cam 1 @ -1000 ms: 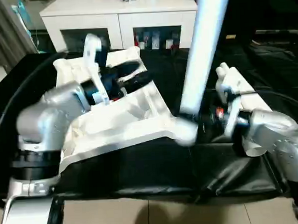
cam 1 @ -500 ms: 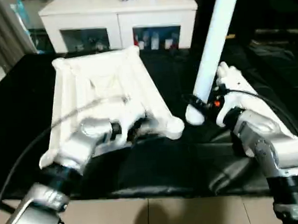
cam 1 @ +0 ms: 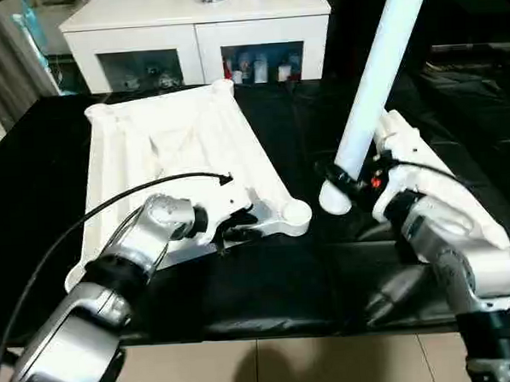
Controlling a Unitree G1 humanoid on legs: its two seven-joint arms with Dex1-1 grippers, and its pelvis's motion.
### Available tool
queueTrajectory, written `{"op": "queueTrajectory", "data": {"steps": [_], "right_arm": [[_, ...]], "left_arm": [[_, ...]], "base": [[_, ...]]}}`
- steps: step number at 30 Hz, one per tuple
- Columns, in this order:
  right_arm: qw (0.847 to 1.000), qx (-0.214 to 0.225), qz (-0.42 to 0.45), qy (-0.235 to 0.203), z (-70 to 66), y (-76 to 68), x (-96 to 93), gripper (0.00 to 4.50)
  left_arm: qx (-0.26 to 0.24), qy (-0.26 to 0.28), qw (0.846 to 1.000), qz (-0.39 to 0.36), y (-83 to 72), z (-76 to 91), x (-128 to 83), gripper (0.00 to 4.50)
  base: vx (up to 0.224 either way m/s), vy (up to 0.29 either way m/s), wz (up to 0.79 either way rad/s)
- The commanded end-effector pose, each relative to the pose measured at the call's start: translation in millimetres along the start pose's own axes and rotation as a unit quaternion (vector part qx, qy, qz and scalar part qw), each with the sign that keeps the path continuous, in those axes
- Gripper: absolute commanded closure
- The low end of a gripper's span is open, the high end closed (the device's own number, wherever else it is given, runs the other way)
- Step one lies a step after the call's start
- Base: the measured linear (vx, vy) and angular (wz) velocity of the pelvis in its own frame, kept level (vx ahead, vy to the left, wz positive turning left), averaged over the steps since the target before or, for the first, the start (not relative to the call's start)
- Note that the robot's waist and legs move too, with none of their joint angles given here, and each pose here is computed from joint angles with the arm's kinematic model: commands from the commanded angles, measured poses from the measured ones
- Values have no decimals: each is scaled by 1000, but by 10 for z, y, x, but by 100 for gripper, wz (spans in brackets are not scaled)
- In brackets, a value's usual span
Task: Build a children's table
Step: Pick table leg
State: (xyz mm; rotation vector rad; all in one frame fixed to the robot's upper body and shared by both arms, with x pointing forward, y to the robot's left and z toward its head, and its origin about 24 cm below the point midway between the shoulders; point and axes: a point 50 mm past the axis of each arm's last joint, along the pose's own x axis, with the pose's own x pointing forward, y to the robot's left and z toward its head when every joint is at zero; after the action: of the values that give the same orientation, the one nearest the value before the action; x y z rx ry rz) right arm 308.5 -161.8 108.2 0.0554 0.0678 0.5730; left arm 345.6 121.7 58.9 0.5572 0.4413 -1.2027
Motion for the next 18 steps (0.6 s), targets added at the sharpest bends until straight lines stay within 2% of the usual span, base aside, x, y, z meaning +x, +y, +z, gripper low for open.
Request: {"op": "queueTrajectory", "data": {"steps": [1, 11, 18], "right_arm": [[1000, -10, 14, -18, 83, 31, -6, 263], [1000, -10, 19, -23, 105, 34, 11, 263], [999, -8, 32, -22, 115, 57, 47, 263]], "left_arm": [[2, 19, 1000, -16, 32, -25, -41, 376], [-10, 25, 1000, -15, 85, -94, -121, 449], [-18, 14, 1000, -18, 57, -158, -149, 450]], "base": [[0, 0, 0], [0, 0, 0], [0, 0, 0]]}}
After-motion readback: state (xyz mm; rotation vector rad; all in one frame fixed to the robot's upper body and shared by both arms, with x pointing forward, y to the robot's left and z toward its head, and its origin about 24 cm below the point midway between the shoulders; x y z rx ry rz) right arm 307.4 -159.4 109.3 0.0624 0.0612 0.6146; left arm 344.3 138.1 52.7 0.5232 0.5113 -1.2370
